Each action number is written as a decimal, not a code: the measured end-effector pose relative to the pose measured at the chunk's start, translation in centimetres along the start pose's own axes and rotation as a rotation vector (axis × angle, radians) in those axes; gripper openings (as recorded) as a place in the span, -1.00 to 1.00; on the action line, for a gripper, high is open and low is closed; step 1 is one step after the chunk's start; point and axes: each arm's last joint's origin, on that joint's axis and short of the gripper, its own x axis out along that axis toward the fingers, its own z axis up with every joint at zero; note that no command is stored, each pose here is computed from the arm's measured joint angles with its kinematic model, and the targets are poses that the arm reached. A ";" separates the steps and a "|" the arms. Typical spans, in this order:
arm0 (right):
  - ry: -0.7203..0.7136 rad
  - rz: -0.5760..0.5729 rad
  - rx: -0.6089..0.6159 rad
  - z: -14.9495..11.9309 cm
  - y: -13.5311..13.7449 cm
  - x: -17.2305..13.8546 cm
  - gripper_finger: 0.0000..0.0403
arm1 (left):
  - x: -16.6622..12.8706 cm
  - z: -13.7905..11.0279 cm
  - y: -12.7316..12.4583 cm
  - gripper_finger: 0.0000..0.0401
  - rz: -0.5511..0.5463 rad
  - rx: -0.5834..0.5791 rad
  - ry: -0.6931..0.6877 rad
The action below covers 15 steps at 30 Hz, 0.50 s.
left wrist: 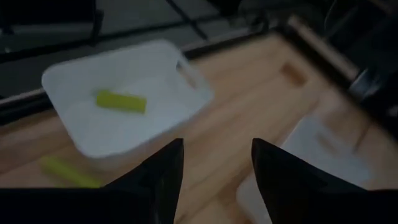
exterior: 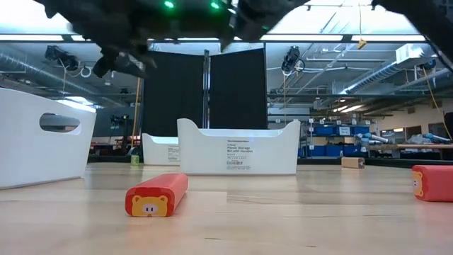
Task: Sort blocks
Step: Put the green block into the top white bin
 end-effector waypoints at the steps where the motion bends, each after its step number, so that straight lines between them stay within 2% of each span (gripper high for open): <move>1: -0.019 -0.027 0.001 0.1 -0.5 -1.1 0.40 | 0.3 -0.2 0.2 -0.01 0.010 0.017 0.033; 5: -0.090 -0.161 0.001 0.0 -2.2 -6.5 0.32 | 1.4 -0.2 0.9 -0.01 0.100 0.110 0.163; 7: -0.075 -0.224 0.005 -0.3 -2.5 -9.3 0.28 | 1.9 0.6 1.0 -0.01 0.150 0.173 0.240; 12: -0.034 -0.413 0.007 -0.4 -2.2 -15.8 0.21 | 3.7 2.9 1.1 -0.01 0.271 0.355 0.438; 15: -0.034 -0.500 0.003 -0.2 -1.6 -18.9 0.20 | 5.2 3.5 1.5 -0.01 0.345 0.515 0.596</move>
